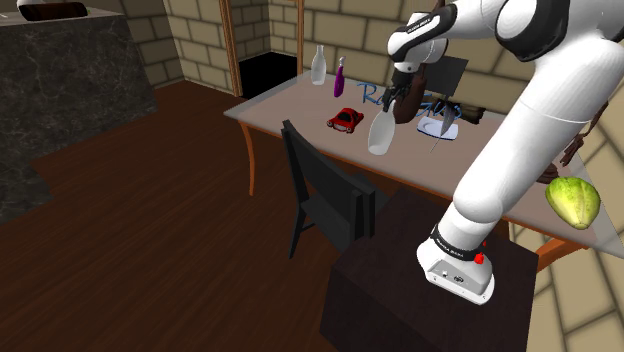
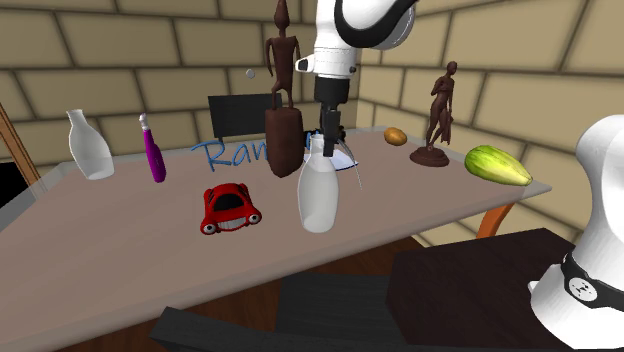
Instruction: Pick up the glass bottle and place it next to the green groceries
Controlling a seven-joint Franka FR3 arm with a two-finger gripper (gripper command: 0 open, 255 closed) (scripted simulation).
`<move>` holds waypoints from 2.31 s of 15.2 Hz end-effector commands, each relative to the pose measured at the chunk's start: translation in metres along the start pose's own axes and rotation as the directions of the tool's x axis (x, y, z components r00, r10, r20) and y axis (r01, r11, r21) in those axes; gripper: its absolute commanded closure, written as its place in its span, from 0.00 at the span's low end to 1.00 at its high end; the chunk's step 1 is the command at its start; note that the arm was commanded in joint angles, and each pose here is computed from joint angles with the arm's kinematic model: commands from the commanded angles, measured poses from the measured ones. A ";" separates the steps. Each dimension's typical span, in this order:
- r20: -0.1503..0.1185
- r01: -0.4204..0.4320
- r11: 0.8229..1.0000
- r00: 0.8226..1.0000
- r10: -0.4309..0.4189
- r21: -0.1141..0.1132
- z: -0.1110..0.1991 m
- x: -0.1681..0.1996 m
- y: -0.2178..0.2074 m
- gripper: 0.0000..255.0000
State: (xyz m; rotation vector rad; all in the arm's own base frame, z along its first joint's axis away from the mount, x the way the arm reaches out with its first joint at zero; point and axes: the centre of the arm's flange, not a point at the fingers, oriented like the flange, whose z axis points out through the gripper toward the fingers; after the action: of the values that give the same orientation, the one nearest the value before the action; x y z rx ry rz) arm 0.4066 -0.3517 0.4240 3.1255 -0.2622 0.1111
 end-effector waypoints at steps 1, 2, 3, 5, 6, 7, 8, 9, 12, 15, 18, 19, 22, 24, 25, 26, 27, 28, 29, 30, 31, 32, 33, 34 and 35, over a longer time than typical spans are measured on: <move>0.000 0.000 1.000 1.000 0.000 0.000 0.003 0.001 0.000 0.00; 0.000 0.000 1.000 1.000 0.000 0.000 0.003 0.001 0.000 0.00; 0.000 0.000 1.000 1.000 0.000 0.000 0.003 0.001 0.000 0.00; 0.000 0.000 1.000 1.000 0.000 0.000 0.003 0.001 0.000 0.00; 0.000 0.000 1.000 1.000 0.000 0.000 0.003 0.001 0.000 0.00; 0.000 0.000 1.000 1.000 0.000 0.000 0.003 0.001 0.000 1.00; 0.000 0.000 1.000 1.000 0.000 0.000 0.003 0.001 0.000 1.00; 0.000 0.000 1.000 1.000 0.000 0.000 0.003 0.001 0.000 1.00; 0.000 0.000 1.000 1.000 0.000 0.000 0.003 0.001 0.000 1.00; 0.000 0.000 1.000 1.000 0.000 0.000 0.003 0.001 0.000 1.00; 0.000 0.000 1.000 1.000 0.000 0.000 -0.008 0.001 0.000 1.00; 0.000 0.000 1.000 1.000 0.000 0.000 -0.013 0.002 0.000 1.00; 0.000 0.000 1.000 1.000 0.000 0.000 -0.029 0.003 0.000 1.00; 0.000 0.000 1.000 1.000 0.000 0.000 -0.039 0.004 0.000 1.00; 0.000 0.000 1.000 1.000 0.000 0.000 -0.045 0.004 0.000 1.00; 0.000 0.000 1.000 1.000 0.000 0.000 -0.050 0.004 0.000 1.00; 0.000 0.000 1.000 1.000 0.000 0.000 -0.055 0.005 0.000 1.00; 0.000 0.000 1.000 1.000 0.000 0.000 -0.060 0.005 0.000 1.00; 0.000 0.000 1.000 1.000 0.000 0.000 -0.066 0.005 0.000 1.00; 0.000 0.000 1.000 1.000 0.000 0.000 -0.071 0.006 0.000 1.00; 0.000 0.000 1.000 1.000 0.000 0.000 -0.076 0.006 0.000 1.00; 0.000 0.000 1.000 1.000 0.000 0.000 -0.081 0.007 0.000 1.00; 0.000 0.000 1.000 1.000 0.000 0.000 -0.087 0.007 0.000 1.00; 0.000 0.000 1.000 1.000 0.000 0.000 -0.092 0.007 0.000 1.00; 0.000 0.000 1.000 1.000 0.000 0.000 -0.097 0.008 0.000 1.00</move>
State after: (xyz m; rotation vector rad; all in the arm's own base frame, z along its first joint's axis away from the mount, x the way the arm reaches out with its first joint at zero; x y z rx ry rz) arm 0.4068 -0.3521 0.5165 3.1253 -0.2620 0.1115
